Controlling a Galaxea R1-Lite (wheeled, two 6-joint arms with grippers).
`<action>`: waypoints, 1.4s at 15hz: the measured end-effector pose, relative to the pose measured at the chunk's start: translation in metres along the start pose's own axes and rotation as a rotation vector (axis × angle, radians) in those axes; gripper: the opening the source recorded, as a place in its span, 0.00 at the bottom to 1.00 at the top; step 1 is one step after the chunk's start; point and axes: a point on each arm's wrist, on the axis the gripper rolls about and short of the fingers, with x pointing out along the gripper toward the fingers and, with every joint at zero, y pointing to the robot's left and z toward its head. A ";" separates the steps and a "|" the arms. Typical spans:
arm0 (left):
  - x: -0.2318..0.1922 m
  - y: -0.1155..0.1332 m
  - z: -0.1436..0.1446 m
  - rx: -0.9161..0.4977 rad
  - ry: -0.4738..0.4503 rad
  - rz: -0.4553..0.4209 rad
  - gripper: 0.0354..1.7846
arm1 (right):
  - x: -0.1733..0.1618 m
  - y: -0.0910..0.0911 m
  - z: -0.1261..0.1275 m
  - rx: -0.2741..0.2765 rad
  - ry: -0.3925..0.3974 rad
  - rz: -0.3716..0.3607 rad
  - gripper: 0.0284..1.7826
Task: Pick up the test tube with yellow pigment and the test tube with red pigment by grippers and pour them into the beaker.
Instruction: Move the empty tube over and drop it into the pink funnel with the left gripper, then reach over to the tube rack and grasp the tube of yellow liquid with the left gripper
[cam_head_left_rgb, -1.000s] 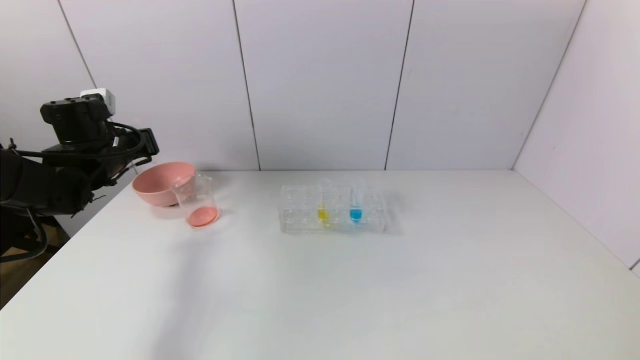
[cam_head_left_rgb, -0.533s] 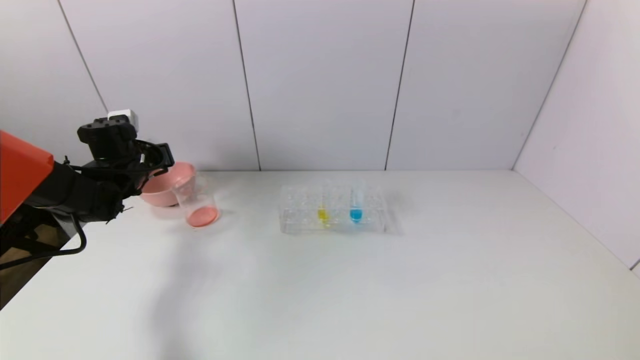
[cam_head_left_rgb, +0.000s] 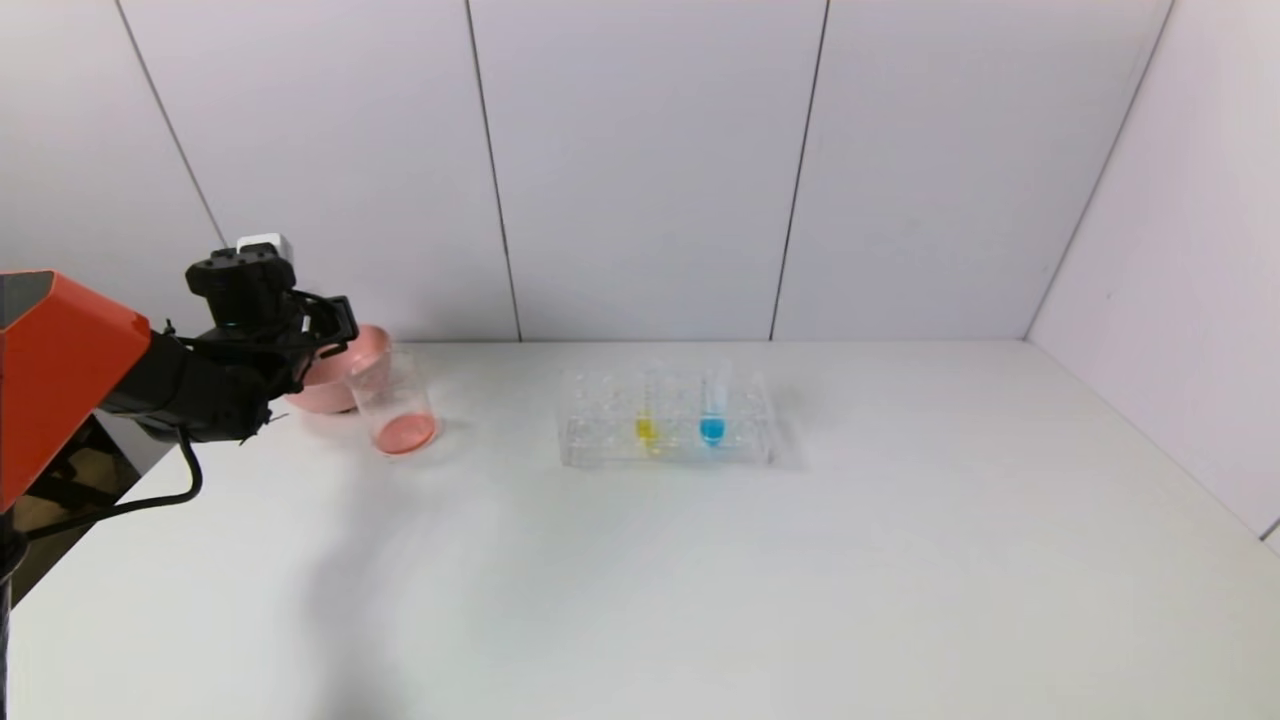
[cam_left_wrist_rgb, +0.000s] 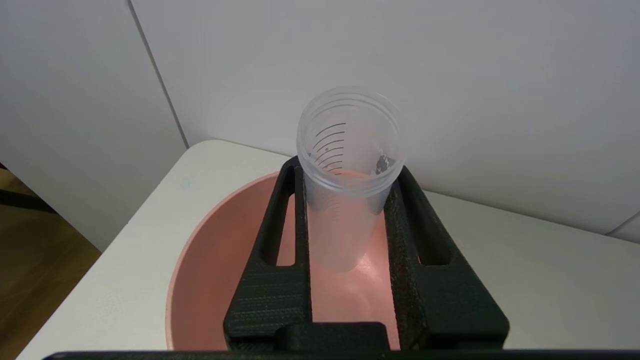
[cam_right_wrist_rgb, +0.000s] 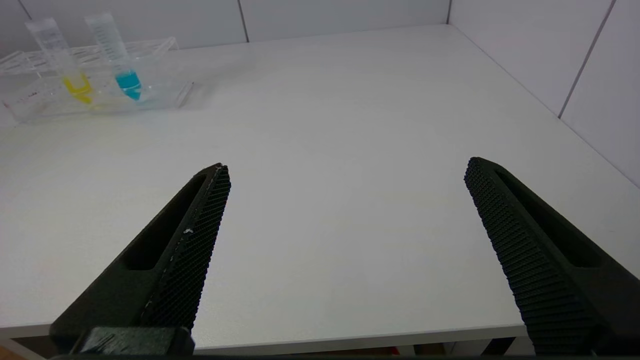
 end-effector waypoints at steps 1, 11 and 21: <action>0.000 0.000 0.000 0.000 0.000 0.000 0.29 | 0.000 0.000 0.000 0.000 0.000 0.000 0.96; -0.015 -0.004 0.019 -0.004 -0.029 -0.014 0.97 | 0.000 0.000 0.000 0.000 0.000 0.000 0.96; -0.176 -0.015 0.038 0.019 0.190 -0.793 0.99 | 0.000 0.000 0.000 0.000 0.000 0.000 0.96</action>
